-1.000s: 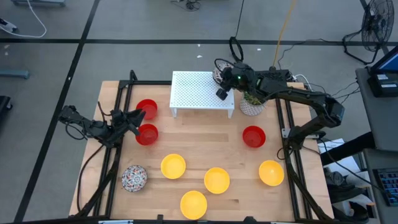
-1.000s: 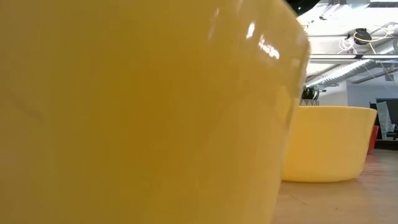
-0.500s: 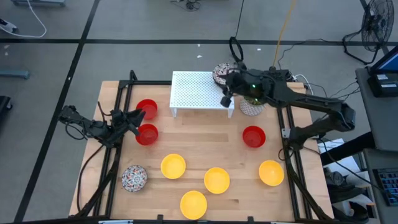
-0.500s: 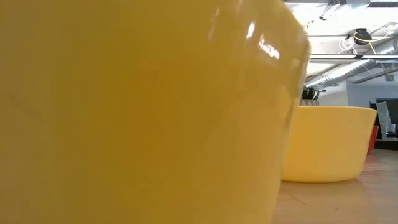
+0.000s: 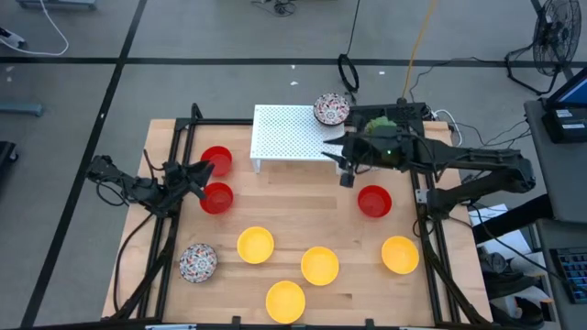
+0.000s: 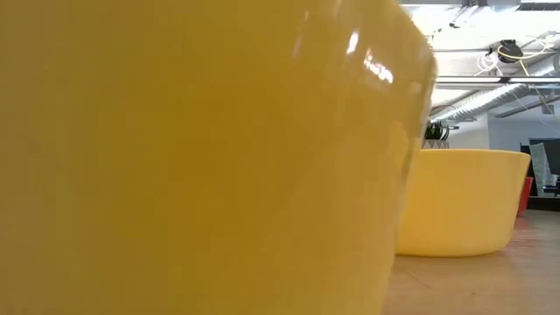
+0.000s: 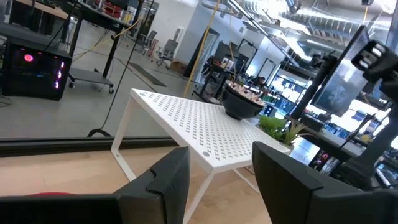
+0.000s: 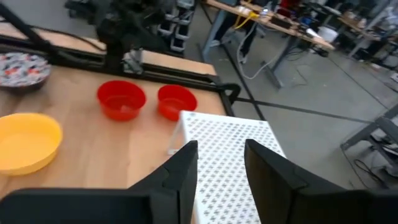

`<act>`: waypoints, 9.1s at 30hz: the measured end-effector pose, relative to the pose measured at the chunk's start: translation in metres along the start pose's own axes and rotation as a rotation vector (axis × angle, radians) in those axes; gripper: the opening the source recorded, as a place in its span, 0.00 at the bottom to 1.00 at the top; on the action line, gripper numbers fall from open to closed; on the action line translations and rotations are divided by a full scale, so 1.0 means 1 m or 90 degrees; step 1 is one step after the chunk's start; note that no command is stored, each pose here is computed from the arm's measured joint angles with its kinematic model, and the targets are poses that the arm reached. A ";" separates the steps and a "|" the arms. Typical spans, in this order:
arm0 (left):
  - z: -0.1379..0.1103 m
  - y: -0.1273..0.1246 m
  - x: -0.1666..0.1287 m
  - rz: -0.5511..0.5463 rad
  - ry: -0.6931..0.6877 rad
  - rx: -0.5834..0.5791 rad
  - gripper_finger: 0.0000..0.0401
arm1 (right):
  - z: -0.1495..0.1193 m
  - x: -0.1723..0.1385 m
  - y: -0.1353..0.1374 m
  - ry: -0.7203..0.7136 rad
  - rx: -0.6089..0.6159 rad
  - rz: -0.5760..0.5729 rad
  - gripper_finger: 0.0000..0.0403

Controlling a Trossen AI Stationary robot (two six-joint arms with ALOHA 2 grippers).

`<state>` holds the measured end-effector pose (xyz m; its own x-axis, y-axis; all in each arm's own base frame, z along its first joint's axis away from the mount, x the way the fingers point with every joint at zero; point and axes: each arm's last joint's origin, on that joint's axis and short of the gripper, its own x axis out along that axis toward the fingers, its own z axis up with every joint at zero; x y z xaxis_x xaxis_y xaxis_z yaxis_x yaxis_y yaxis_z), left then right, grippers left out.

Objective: Pick & Place Mini bowls
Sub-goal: Put the red bowl on the shelf, then stack the red bowl on the other red bowl on the shelf

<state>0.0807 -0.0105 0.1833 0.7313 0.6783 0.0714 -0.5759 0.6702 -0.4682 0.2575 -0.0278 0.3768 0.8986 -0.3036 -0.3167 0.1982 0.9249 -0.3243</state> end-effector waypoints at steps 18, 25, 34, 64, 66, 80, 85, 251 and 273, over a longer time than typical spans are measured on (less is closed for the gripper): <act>0.004 -0.013 0.000 -0.202 0.024 0.018 0.44 | 0.003 -0.008 0.015 -0.002 -0.036 0.039 0.29; 0.000 -0.025 0.004 -0.193 0.064 0.077 0.44 | 0.005 -0.008 0.014 -0.015 -0.032 0.034 0.29; 0.002 -0.058 0.017 -0.153 0.157 0.184 0.44 | 0.004 -0.008 0.014 -0.014 -0.030 0.035 0.29; -0.064 -0.058 0.054 0.258 0.876 0.221 0.44 | 0.001 -0.008 0.015 0.009 -0.038 0.041 0.29; -0.068 -0.057 0.055 0.251 0.889 0.250 0.44 | 0.001 -0.008 0.015 0.009 -0.038 0.041 0.29; -0.067 -0.080 0.068 0.029 0.863 0.250 0.04 | -0.003 -0.008 0.016 0.031 -0.051 0.047 0.27; -0.048 -0.106 0.080 -0.059 0.816 0.277 0.02 | -0.003 -0.008 0.016 0.031 -0.081 0.048 0.26; 0.086 -0.095 0.156 -0.229 0.242 0.450 0.02 | -0.004 -0.019 0.013 0.041 -0.085 0.049 0.26; 0.106 -0.074 0.280 0.022 0.513 0.609 0.07 | -0.010 -0.020 0.014 0.081 -0.068 0.059 0.26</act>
<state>0.2891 0.1621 0.3312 0.5308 0.5492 -0.6455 -0.3869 0.8346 0.3920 0.2379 -0.0111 0.3694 0.8530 -0.2509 -0.4576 0.0679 0.9228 -0.3793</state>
